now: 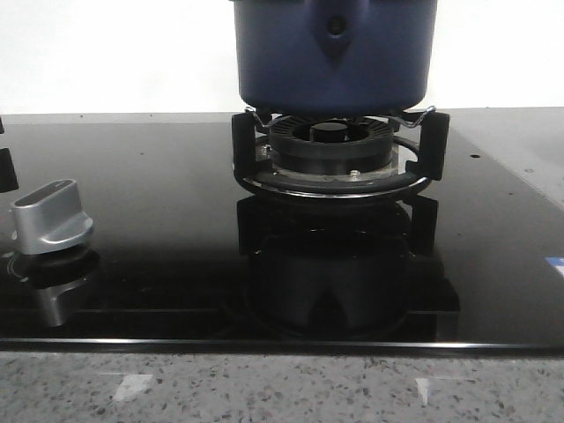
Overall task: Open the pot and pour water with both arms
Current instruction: 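Hold the glass lid raised above the saucepan with the left gripper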
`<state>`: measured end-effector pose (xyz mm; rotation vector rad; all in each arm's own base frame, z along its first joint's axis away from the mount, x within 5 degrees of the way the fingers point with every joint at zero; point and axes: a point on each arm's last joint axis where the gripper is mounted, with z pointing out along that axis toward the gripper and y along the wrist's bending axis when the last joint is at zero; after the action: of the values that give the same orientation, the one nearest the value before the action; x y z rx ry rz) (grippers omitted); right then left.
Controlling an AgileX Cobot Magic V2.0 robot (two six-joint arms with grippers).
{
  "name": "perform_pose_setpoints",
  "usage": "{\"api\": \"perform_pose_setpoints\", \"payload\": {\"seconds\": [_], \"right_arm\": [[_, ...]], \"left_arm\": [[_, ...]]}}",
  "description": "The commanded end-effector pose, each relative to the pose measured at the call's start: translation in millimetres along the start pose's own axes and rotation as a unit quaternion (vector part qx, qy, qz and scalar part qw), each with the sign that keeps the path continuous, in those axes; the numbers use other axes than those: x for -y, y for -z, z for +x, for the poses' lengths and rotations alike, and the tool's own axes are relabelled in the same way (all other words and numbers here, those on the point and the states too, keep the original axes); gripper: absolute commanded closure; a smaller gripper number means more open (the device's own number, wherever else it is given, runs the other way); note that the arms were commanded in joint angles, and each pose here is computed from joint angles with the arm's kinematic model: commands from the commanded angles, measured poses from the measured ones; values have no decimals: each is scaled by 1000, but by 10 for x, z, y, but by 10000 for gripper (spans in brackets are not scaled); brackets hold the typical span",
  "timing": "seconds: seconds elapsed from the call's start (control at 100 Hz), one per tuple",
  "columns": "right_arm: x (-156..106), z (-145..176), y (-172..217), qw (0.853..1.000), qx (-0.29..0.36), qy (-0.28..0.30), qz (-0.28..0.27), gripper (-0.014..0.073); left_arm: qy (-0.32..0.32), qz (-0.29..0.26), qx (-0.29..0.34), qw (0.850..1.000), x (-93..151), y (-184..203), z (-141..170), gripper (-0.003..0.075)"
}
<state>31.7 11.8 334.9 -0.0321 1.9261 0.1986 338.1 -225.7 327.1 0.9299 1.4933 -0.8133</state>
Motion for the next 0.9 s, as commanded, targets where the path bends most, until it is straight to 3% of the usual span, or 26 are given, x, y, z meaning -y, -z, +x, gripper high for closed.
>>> {"api": "perform_pose_setpoints", "payload": {"seconds": [0.0,0.5,0.89], "right_arm": [[-8,-162,26,999,47,7,0,160],[-8,-179,28,998,56,7,0,160],[-8,-186,29,998,60,7,0,160]], "left_arm": [[16,5,57,998,20,68,-274,163],[-2,39,89,995,72,62,-455,167],[12,55,79,995,27,-73,-305,195]]}}
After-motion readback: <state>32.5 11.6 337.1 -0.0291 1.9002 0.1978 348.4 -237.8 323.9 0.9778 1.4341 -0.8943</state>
